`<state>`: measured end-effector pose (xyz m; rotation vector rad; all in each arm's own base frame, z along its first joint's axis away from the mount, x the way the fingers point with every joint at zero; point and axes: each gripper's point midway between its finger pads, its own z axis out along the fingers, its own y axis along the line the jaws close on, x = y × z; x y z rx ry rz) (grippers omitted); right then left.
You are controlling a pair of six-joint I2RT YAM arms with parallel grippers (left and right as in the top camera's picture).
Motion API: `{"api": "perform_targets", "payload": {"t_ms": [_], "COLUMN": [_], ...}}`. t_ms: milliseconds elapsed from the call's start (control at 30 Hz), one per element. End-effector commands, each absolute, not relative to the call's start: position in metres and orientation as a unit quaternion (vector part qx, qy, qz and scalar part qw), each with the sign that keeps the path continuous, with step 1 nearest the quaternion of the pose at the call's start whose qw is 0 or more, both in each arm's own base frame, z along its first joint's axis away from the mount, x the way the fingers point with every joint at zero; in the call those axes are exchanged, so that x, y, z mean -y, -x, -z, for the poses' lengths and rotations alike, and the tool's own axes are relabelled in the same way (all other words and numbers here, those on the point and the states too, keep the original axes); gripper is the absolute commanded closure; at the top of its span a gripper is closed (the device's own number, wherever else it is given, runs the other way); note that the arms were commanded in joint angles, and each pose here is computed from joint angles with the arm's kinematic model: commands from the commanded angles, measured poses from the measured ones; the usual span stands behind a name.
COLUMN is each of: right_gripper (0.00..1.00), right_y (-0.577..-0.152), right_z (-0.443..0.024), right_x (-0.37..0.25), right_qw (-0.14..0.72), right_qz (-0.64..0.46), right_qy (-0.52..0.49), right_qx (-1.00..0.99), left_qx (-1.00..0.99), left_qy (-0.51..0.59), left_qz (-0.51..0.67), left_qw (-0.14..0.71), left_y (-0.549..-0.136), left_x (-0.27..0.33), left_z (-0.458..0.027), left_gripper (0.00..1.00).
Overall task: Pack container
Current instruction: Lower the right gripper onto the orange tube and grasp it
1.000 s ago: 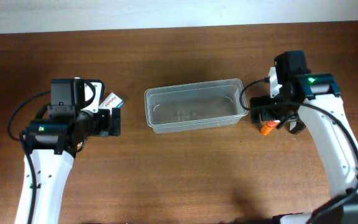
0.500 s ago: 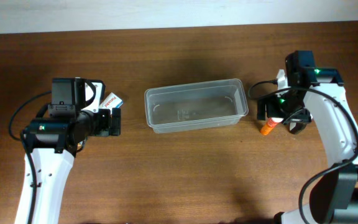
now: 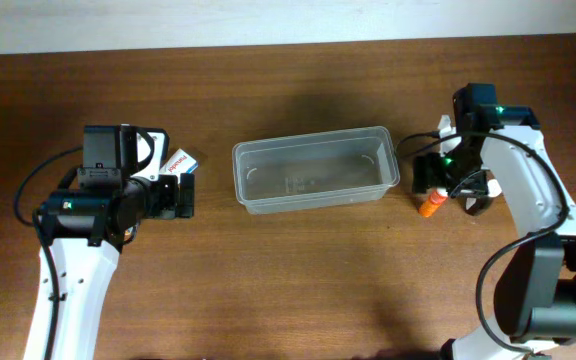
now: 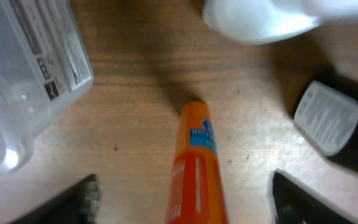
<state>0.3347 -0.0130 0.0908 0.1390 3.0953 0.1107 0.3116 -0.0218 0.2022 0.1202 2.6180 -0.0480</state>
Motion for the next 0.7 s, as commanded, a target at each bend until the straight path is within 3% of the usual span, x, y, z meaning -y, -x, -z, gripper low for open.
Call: {"api": "perform_targets", "payload": {"t_ms": [0, 300, 667], "right_gripper": [0.34, 0.56, 0.65], "right_y": [-0.3382, -0.3389, -0.3383], "right_z": [-0.0902, -0.0903, -0.0902], "right_x": [0.0111, 0.0112, 0.0111], "right_qw": [0.025, 0.026, 0.025], "right_qz": [-0.038, -0.038, -0.038], "right_qy": [-0.041, -0.041, -0.041], "right_qx": [-0.998, -0.998, -0.998], "left_qx": [-0.962, -0.962, -0.962], "left_qy": [-0.049, -0.049, -0.049], "left_qz": [0.023, 0.023, 0.022], "left_qw": [0.266, 0.266, 0.266], "left_y": [-0.3154, -0.3154, -0.3154], "left_x": [0.0228, 0.0228, 0.0228], "left_z": [-0.2093, -0.2094, -0.2094], "left_gripper": [0.01, 0.01, 0.01]}}
